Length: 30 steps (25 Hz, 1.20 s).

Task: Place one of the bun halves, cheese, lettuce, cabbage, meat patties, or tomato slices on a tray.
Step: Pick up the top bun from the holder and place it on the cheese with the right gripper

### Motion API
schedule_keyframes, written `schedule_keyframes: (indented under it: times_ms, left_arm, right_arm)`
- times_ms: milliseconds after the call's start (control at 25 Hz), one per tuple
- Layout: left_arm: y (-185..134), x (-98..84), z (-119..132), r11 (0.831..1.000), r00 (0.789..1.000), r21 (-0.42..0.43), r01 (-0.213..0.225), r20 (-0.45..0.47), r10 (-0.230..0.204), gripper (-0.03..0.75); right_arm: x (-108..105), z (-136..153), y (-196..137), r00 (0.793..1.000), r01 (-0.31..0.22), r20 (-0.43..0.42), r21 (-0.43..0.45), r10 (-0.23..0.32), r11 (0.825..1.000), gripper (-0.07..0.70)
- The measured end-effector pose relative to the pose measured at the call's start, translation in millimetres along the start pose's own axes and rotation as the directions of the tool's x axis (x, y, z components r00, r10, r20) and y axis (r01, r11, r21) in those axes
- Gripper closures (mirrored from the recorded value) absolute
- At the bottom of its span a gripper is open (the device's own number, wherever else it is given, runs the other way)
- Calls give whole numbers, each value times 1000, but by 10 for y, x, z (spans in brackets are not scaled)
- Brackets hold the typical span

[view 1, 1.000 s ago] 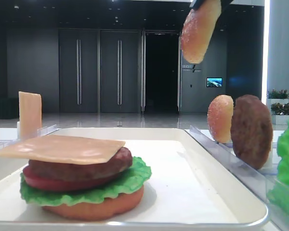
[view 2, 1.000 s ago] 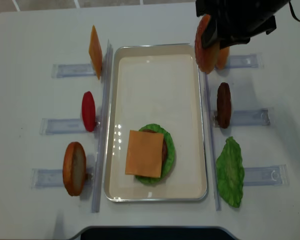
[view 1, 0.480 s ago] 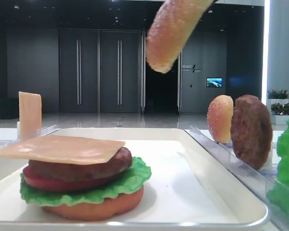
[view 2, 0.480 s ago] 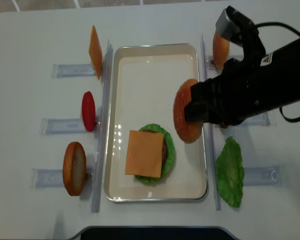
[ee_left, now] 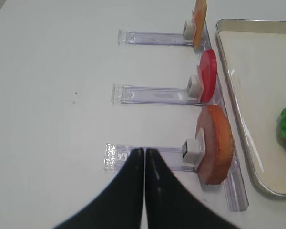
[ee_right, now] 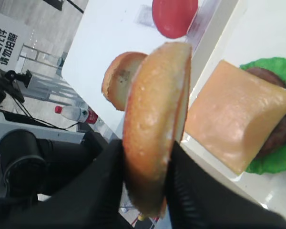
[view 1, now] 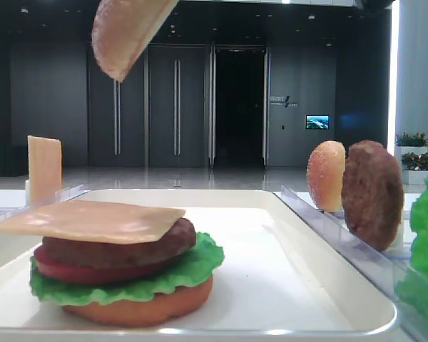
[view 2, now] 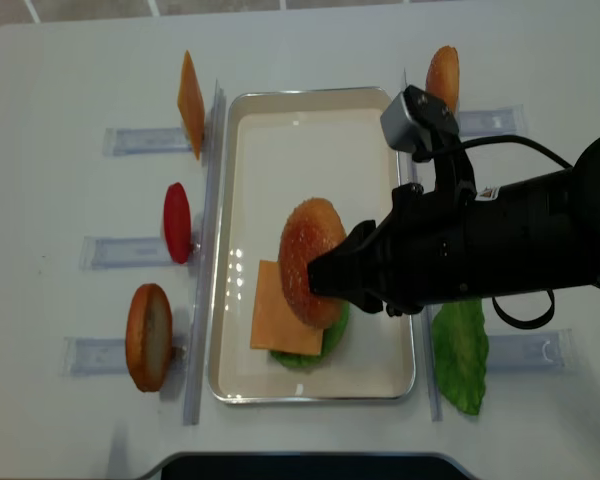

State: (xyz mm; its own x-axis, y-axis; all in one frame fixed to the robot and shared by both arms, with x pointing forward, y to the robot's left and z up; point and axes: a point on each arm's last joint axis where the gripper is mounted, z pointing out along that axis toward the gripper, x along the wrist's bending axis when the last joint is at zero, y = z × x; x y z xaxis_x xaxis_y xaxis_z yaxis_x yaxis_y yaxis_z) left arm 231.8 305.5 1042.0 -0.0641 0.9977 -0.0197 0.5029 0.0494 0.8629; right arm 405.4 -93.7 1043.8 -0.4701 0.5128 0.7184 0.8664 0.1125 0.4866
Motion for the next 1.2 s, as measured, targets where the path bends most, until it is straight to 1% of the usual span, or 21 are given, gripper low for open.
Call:
schedule_keyframes:
  times_ms: [80,240,360,440,480,560,680,840,1040,1200]
  left_arm:
    - [0,0,0,1000,1000,0,0,0,0,715]
    - [0,0,0,1000,1000,0,0,0,0,715]
    - [0,0,0,1000,1000,0,0,0,0,715]
    - [0,0,0,1000,1000,0,0,0,0,715]
    - [0,0,0,1000,1000,0,0,0,0,715]
    - [0,0,0,1000,1000,0,0,0,0,715]
    - [0,0,0,1000,1000,0,0,0,0,715]
    - [0,0,0,1000,1000,0,0,0,0,715]
    - [0,0,0,1000,1000,0,0,0,0,715]
    - [0,0,0,1000,1000,0,0,0,0,715]
  right_arm:
    - [-34,37,14,1000,-9,10,-7,9,1000,409]
    - [-138,175,5,999,-24,22,24,24,999,410]
    - [-204,294,-4,999,-34,-1,45,34,998,410]
    - [-233,364,-2,999,-36,-31,50,38,998,410]
    - [-248,401,-2,998,-42,-47,51,45,998,410]
    - [-270,462,-2,996,-33,-79,51,37,998,410]
    - [-308,541,-1,993,-46,-111,48,51,998,410]
    - [-382,622,-8,990,-54,-123,54,61,997,410]
    - [-498,671,-2,986,-88,-132,72,97,994,410]
    - [-544,671,13,987,-79,-134,68,87,995,410]
